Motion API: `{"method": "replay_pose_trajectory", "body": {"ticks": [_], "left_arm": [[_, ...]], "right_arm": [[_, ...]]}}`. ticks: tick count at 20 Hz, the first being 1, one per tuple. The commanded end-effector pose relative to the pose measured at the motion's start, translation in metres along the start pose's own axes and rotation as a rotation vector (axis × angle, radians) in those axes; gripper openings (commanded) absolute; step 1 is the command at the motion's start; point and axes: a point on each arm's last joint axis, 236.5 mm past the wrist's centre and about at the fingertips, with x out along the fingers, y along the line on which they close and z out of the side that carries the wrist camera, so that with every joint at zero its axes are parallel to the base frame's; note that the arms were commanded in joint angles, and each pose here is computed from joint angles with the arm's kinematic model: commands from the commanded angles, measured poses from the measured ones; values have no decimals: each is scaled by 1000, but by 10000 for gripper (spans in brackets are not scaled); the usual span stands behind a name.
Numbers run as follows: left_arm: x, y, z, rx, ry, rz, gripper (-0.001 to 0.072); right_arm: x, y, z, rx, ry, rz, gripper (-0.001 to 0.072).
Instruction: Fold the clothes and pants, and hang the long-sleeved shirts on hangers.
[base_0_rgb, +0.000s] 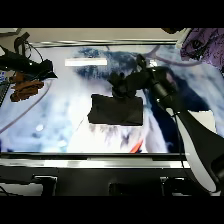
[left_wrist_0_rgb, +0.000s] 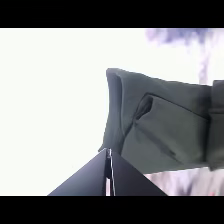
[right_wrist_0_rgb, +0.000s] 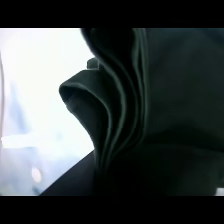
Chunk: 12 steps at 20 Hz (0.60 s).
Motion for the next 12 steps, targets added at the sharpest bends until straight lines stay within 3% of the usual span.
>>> {"method": "replay_pose_trajectory", "body": {"ticks": [1,8,12], "left_arm": [[-4,7,0,-11,-1,11,18],[-4,7,0,-11,-1,11,18],[-4,7,0,-11,0,11,18]], "right_arm": [[31,1,-9,48,22,14,32],[50,-2,-23,43,62,5,59],[52,13,-46,-26,98,33,424]]}}
